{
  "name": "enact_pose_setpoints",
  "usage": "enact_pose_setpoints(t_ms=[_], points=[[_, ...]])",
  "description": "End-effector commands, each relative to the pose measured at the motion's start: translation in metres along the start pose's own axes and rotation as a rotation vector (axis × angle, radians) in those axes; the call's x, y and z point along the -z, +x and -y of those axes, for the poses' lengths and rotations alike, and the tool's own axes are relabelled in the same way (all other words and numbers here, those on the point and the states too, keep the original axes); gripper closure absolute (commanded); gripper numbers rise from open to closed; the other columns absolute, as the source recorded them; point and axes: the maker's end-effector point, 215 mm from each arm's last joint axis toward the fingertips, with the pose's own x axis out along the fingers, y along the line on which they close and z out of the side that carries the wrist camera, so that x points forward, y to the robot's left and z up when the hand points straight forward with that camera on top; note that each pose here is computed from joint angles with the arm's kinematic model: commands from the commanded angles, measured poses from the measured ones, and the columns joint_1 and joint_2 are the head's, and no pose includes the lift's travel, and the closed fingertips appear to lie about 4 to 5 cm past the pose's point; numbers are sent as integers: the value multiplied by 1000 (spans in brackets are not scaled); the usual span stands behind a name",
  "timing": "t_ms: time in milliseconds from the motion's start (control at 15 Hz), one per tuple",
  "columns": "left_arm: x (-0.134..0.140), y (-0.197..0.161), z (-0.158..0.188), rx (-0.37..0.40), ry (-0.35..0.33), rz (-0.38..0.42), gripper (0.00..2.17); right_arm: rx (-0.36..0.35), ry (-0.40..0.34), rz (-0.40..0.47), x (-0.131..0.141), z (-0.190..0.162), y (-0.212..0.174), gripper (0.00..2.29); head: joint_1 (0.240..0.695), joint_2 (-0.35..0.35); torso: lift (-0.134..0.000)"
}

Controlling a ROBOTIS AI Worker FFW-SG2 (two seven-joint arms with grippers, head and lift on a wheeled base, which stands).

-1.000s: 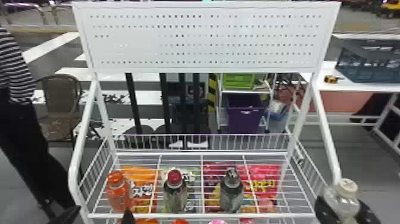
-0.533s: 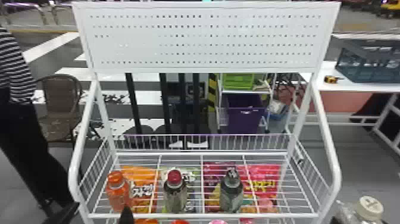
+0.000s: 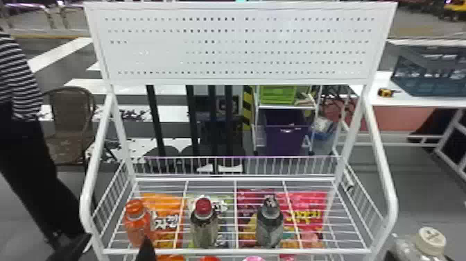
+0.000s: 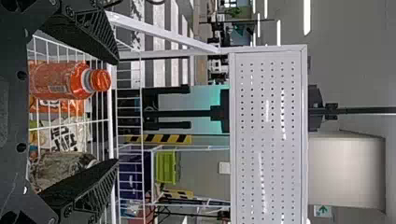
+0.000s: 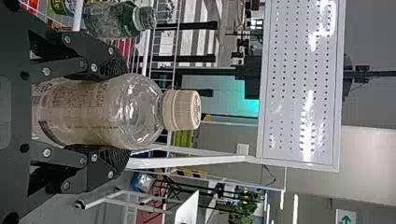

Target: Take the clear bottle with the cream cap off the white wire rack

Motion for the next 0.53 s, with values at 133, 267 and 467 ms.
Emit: enact_pose_setpoints(t_ms=[133,267,467], points=[[-2,2,0,0,-2,5,144,8,3,6,-2,5,0,1690,499,0,0],[1,3,0,-3,-2,2,144,11,6,10,-5,8,-1,1690,499,0,0],[0,3,-1,-5,-2,3,144,10,12,22,-9,11,-3,1690,499,0,0]])
